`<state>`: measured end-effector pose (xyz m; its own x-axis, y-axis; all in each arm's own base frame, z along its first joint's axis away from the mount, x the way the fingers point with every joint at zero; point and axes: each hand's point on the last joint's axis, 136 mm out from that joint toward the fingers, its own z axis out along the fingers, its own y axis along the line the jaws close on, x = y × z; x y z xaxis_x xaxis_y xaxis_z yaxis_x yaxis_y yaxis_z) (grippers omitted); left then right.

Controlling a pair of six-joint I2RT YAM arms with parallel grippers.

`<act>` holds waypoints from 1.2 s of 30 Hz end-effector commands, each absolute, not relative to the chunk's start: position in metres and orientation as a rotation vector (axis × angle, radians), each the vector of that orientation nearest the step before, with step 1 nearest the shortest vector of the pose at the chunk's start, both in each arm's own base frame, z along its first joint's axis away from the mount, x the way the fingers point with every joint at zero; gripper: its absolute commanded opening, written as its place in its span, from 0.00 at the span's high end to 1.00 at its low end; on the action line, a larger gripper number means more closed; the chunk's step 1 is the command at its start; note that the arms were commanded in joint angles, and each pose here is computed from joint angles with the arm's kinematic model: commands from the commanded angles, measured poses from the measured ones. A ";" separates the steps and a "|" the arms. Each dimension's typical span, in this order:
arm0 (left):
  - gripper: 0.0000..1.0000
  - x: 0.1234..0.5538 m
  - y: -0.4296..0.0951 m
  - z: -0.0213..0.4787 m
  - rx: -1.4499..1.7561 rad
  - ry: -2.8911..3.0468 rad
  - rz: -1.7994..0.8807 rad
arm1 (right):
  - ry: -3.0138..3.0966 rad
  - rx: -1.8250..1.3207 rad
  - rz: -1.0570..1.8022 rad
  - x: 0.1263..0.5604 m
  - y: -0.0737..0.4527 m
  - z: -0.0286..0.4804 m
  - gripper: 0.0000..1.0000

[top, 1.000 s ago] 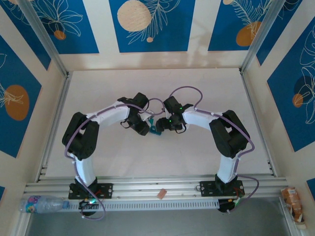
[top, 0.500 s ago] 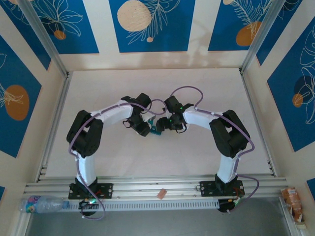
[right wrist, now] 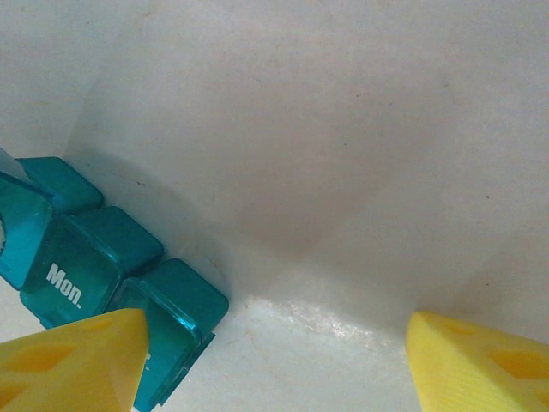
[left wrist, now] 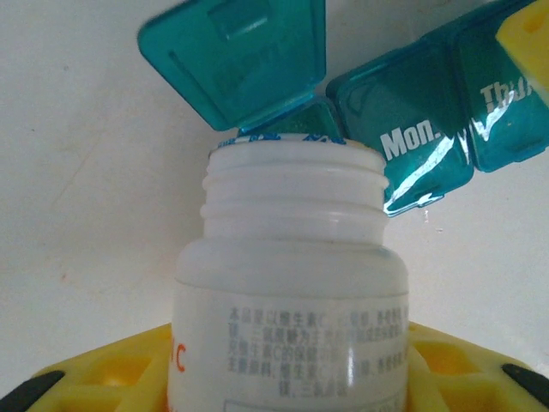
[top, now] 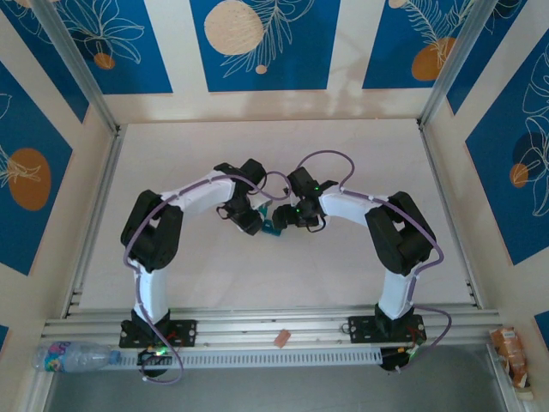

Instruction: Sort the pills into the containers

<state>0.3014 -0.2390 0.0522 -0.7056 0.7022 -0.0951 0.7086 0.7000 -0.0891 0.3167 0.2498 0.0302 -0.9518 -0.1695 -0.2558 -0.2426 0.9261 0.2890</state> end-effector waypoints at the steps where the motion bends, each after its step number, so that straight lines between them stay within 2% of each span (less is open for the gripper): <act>1: 1.00 0.297 -0.239 0.050 1.262 2.862 -0.146 | 2.883 -0.319 0.472 0.313 0.251 0.024 0.22; 28: 1.00 0.298 -0.241 0.061 1.290 2.846 -0.126 | 2.890 -0.324 0.471 0.312 0.252 0.021 0.22; 36: 1.00 0.296 -0.240 0.052 1.293 2.868 -0.131 | 2.891 -0.324 0.470 0.312 0.252 0.020 0.22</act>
<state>0.3016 -0.2383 0.0561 -0.6837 0.7274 -0.0580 0.7296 0.6799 -0.0730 0.3168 0.2508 0.0292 -0.9527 -0.1689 -0.2524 -0.2424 0.9237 0.2967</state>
